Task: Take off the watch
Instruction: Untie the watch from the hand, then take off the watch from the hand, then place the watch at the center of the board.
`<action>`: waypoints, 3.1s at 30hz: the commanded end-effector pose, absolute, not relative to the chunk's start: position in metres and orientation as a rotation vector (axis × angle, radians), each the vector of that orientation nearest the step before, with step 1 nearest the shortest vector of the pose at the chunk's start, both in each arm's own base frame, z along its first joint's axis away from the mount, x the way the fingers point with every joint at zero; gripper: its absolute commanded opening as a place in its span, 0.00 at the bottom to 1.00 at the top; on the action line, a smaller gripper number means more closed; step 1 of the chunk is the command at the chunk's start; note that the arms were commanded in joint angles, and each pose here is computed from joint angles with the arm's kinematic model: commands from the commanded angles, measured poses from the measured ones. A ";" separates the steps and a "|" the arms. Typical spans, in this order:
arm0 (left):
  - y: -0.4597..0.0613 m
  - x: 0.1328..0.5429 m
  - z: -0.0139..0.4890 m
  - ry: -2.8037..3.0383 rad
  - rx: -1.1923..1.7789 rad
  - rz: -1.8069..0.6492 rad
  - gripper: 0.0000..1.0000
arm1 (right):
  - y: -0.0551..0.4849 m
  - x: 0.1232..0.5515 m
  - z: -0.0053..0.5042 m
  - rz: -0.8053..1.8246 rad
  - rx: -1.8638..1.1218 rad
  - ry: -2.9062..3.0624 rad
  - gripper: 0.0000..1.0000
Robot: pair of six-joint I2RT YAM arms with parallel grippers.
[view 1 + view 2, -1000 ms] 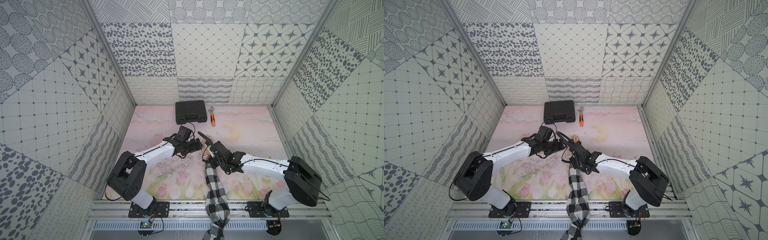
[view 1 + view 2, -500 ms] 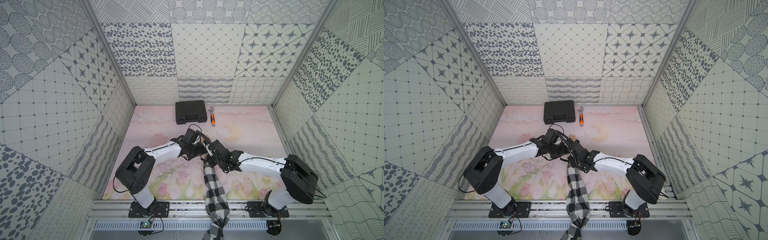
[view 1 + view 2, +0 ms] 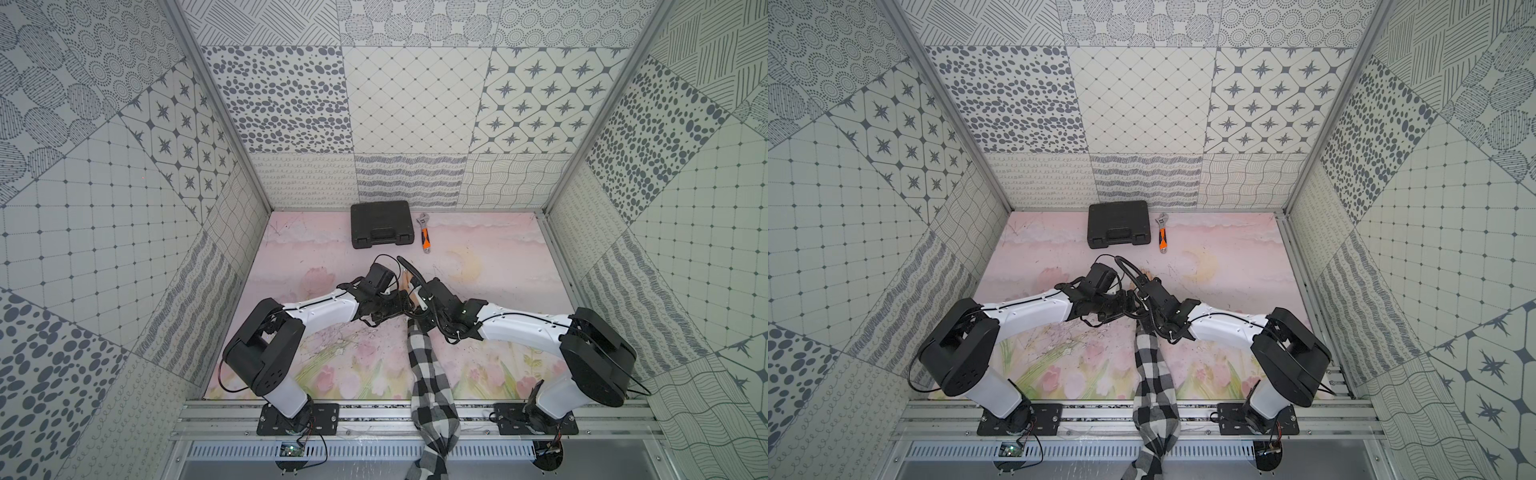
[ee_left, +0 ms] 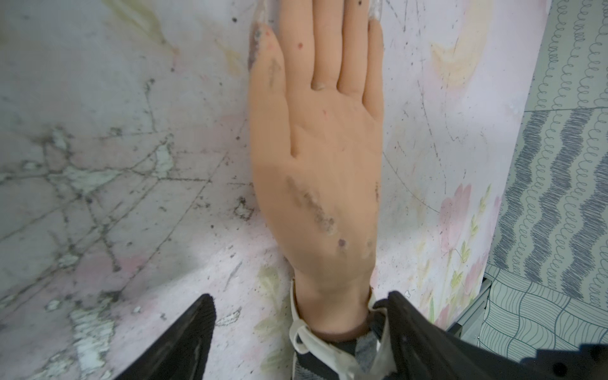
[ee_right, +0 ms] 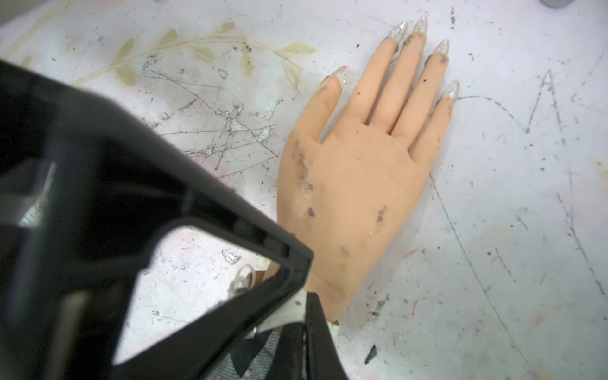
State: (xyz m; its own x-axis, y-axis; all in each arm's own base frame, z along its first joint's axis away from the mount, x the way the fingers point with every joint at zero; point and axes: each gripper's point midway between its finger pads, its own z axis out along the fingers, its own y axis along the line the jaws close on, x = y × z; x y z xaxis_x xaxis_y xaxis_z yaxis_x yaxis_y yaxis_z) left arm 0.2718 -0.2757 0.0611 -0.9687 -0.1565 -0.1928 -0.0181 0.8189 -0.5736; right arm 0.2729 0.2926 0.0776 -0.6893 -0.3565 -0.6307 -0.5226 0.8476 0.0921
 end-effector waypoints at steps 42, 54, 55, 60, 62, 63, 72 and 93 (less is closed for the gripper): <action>-0.217 0.260 0.060 2.824 -0.190 -0.649 0.98 | 0.147 0.354 0.144 0.356 0.067 2.290 0.00; -0.217 0.264 0.066 2.815 -0.178 -0.650 0.98 | 0.060 0.329 0.114 0.307 0.404 2.231 0.00; -0.216 0.264 0.066 2.815 -0.181 -0.649 0.98 | 0.055 0.323 0.110 0.303 0.429 2.226 0.00; -0.216 0.266 0.067 2.811 -0.179 -0.652 0.98 | 0.033 0.299 0.094 0.245 0.557 2.203 0.08; -0.216 0.265 0.067 2.811 -0.178 -0.652 0.98 | 0.018 0.286 0.088 0.187 0.647 2.188 0.22; -0.215 0.264 0.068 2.810 -0.176 -0.653 0.98 | 0.010 0.279 0.085 0.154 0.699 2.177 0.29; -0.209 0.262 0.078 2.787 -0.179 -0.654 0.98 | -0.040 0.230 0.083 -0.033 1.030 2.077 0.82; -0.042 0.316 0.180 2.410 -0.330 0.021 0.99 | 0.027 0.334 0.214 0.250 0.542 2.143 0.98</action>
